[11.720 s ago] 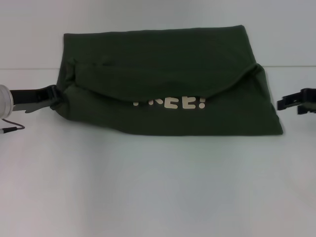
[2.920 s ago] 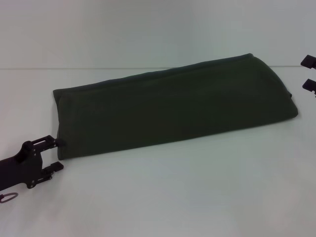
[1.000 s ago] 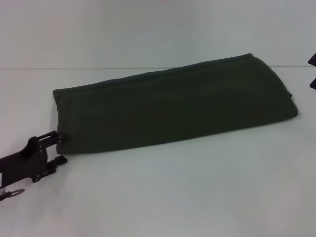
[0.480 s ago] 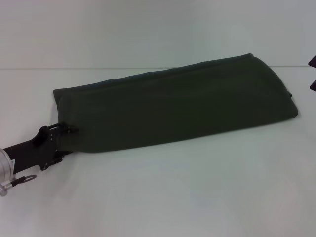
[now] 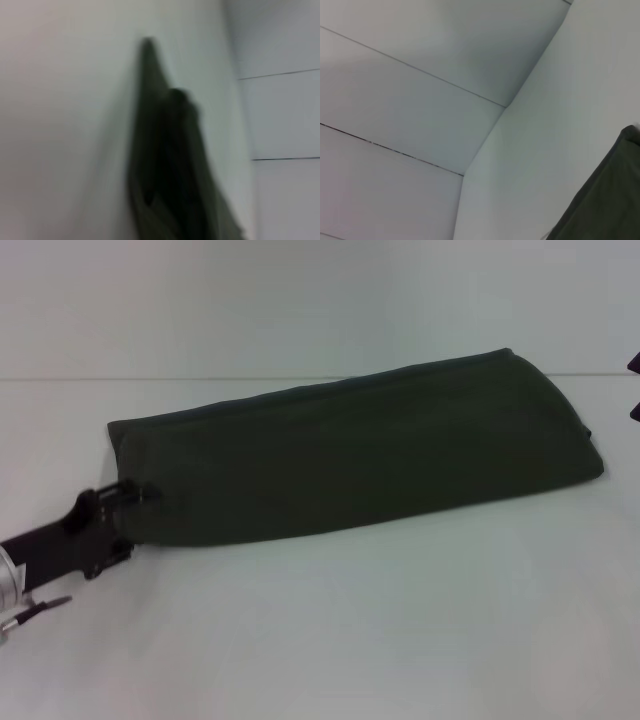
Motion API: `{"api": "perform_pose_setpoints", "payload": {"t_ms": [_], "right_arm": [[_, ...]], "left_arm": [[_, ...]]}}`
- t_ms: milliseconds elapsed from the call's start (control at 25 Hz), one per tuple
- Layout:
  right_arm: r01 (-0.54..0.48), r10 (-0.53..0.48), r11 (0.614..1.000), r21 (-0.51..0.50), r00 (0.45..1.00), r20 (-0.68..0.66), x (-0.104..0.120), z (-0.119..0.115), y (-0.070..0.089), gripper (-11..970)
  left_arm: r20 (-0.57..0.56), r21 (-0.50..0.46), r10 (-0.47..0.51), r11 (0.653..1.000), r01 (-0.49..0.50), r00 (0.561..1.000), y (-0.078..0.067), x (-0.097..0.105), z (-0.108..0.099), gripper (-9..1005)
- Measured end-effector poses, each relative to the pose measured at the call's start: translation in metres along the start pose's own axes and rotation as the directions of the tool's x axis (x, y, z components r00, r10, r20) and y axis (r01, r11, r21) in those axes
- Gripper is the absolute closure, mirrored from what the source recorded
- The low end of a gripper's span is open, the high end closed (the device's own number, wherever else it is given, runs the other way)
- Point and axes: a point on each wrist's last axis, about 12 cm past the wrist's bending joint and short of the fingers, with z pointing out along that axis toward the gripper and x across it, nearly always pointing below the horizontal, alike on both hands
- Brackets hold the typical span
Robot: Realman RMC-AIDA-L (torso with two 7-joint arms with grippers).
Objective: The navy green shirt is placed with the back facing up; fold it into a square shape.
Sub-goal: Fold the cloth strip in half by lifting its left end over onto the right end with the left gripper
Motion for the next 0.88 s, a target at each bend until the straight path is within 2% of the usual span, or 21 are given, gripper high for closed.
{"api": "perform_pose_setpoints", "payload": {"t_ms": [120, 240, 560, 880], "right_arm": [[-0.002, 0.002, 1.0, 0.002, 1.0, 0.001, 0.0, -0.001, -0.001, 34], [-0.004, 0.004, 1.0, 0.003, 1.0, 0.002, 0.001, -0.001, -0.001, 34], [-0.005, 0.005, 1.0, 0.004, 1.0, 0.001, 0.001, -0.002, -0.002, 34], [-0.012, 0.012, 1.0, 0.001, 1.0, -0.001, 0.003, -0.003, -0.002, 34]], "left_arm": [[0.004, -0.044, -0.015, 0.999, 0.015, 1.0, 0.007, 0.002, 0.001, 305], [0.006, -0.068, -0.006, 0.998, 0.006, 1.0, 0.006, 0.002, 0.007, 310], [0.009, -0.081, 0.047, 0.996, -0.046, 0.999, -0.008, -0.002, 0.027, 325], [-0.001, -0.067, 0.04, 0.997, -0.04, 0.999, -0.005, 0.0, 0.021, 339]]}}
